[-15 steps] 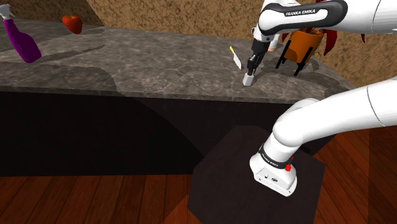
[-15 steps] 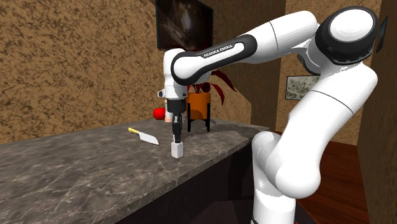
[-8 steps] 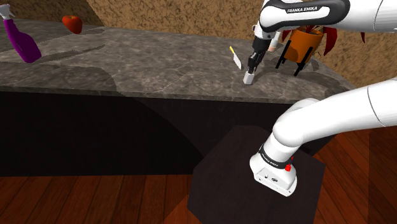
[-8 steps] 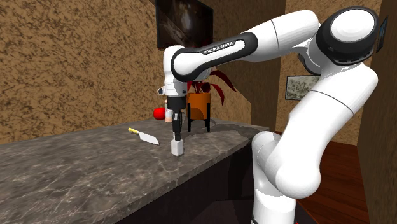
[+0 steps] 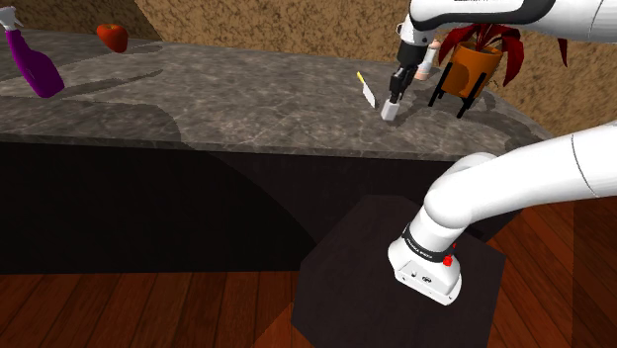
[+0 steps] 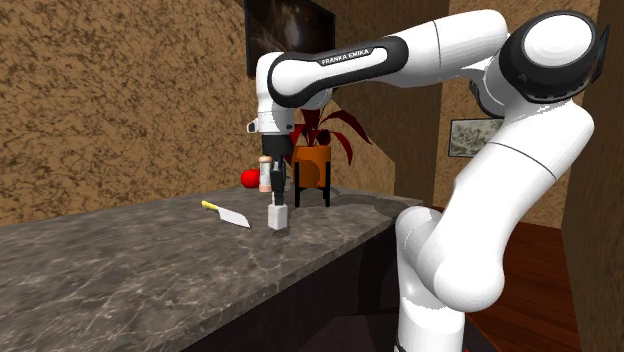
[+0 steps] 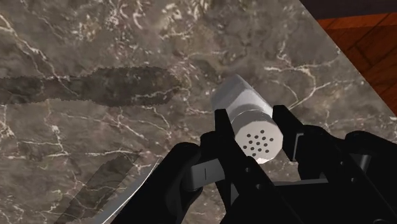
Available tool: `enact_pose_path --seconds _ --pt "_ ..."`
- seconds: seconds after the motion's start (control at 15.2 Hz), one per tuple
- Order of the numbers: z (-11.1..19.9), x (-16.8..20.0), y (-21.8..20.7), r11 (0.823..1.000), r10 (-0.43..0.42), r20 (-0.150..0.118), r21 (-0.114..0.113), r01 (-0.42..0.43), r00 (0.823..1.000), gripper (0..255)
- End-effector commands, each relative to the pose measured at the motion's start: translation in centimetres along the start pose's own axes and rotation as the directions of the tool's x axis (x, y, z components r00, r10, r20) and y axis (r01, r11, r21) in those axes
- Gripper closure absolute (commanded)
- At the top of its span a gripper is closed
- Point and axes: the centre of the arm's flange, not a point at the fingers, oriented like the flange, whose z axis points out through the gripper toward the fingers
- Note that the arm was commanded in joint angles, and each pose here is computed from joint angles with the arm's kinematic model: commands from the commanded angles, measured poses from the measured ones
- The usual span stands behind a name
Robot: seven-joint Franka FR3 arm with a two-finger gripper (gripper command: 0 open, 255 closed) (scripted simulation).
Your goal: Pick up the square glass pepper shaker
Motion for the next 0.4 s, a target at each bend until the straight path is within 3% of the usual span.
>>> enact_pose_path --seconds 0.0,0.33 --pt "-1.2 0.0 0.0 1.0 0.0 0.0 0.0 0.0 1.0 255" --pt "-2.8 0.0 0.0 1.0 0.0 0.0 0.0 0.0 1.0 255"
